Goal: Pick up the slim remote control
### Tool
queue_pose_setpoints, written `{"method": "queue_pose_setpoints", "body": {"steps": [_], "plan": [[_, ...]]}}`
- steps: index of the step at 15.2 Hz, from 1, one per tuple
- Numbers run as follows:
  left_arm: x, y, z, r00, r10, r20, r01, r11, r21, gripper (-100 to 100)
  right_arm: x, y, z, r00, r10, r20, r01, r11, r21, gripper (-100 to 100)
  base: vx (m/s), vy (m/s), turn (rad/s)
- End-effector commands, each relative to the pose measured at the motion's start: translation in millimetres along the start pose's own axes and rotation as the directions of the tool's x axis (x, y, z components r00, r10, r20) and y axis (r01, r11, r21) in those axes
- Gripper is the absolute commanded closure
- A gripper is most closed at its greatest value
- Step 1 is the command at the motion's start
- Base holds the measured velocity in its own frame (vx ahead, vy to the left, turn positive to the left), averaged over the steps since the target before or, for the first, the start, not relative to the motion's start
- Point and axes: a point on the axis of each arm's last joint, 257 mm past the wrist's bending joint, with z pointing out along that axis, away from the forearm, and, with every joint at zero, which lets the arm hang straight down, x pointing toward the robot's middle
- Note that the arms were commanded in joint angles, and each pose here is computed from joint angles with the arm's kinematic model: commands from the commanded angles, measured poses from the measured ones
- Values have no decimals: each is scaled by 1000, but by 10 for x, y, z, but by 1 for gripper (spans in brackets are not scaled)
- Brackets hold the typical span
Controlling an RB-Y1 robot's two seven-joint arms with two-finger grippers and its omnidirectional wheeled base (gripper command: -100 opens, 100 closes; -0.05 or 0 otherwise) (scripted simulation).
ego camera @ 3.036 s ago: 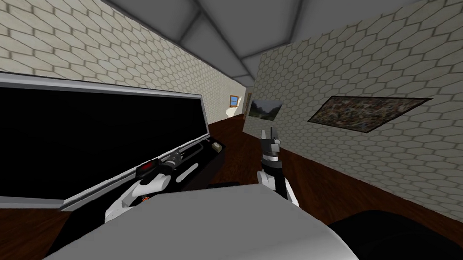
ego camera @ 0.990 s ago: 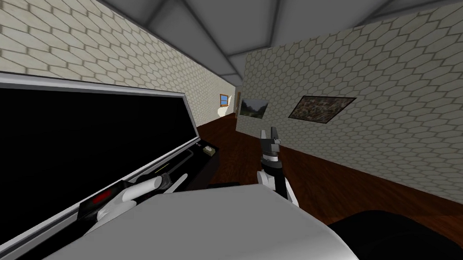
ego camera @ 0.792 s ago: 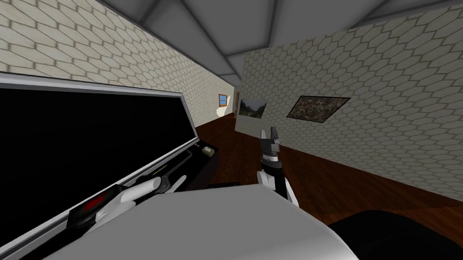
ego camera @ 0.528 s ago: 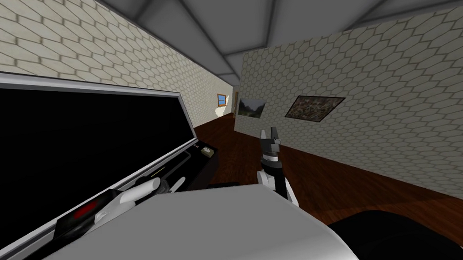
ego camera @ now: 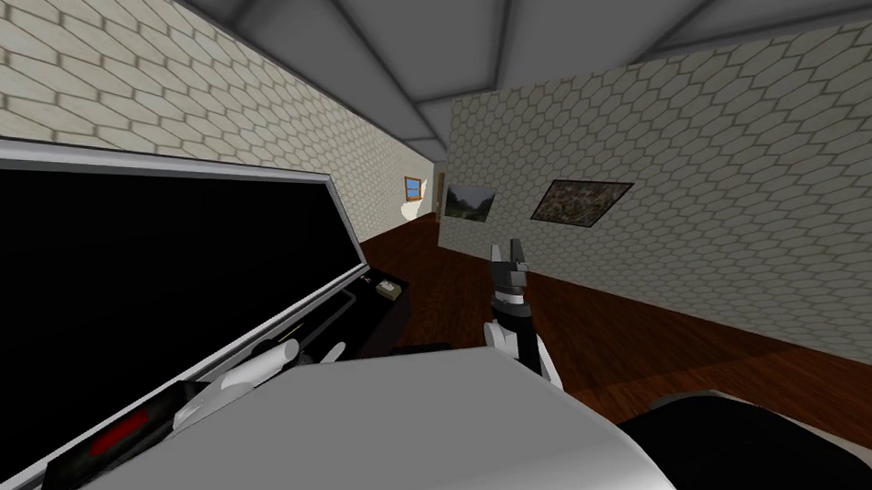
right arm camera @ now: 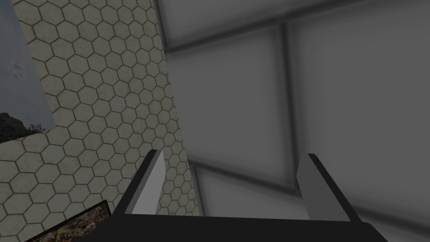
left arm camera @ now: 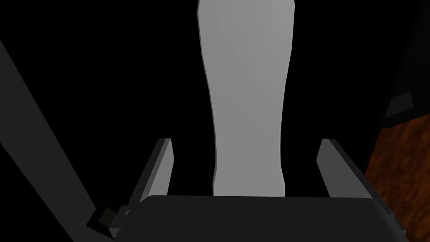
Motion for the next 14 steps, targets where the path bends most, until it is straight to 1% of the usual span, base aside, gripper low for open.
{"method": "queue_pose_setpoints", "body": {"steps": [1, 2, 3, 5, 7, 8, 9, 13, 14], "plan": [[-75, 147, 54, 999, -30, 17, 30, 999, -45, -100, 0, 0, 0, 1000, 0, 0, 0, 1000, 0, 0, 37, 58, -53], [-30, 67, 27, 1000, -15, 8, 15, 1000, -22, -100, 0, 0, 0, 1000, 0, 0, 0, 1000, 0, 0, 19, 32, -18], [-32, 167, 122, 1000, -15, 9, 15, 1000, -26, -100, 0, 0, 0, 1000, 0, 0, 0, 1000, 0, 0, 18, 33, 31], [-28, 209, 165, 1000, -13, 8, 13, 1000, -25, -100, 0, 0, 0, 1000, 0, 0, 0, 1000, 0, 0, 5, 8, 14], [-19, 296, 250, 1000, -7, 7, 8, 1000, -23, -100, 0, 0, 0, 1000, 0, 0, 0, 1000, 0, 0, 0, 0, 0], [-30, 236, 201, 1000, -11, 9, 12, 1000, -27, -100, 0, 0, 0, 1000, 0, 0, 0, 1000, 0, 0, 0, 0, 0], [-28, 239, 209, 1000, -10, 8, 10, 1000, -25, 100, 0, 0, 0, 1000, 0, 0, 0, 1000, 0, 0, 0, 0, 0], [-26, 233, 208, 1000, -11, 7, 11, 1000, -23, 100, 0, 0, 0, 1000, 0, 0, 0, 1000, 0, 0, 0, 0, 0], [-30, 188, 144, 1000, -14, 9, 14, 1000, -26, 100, 0, 0, 0, 1000, 0, 0, 0, 1000, 0, 0, 7, 7, 2]]}}
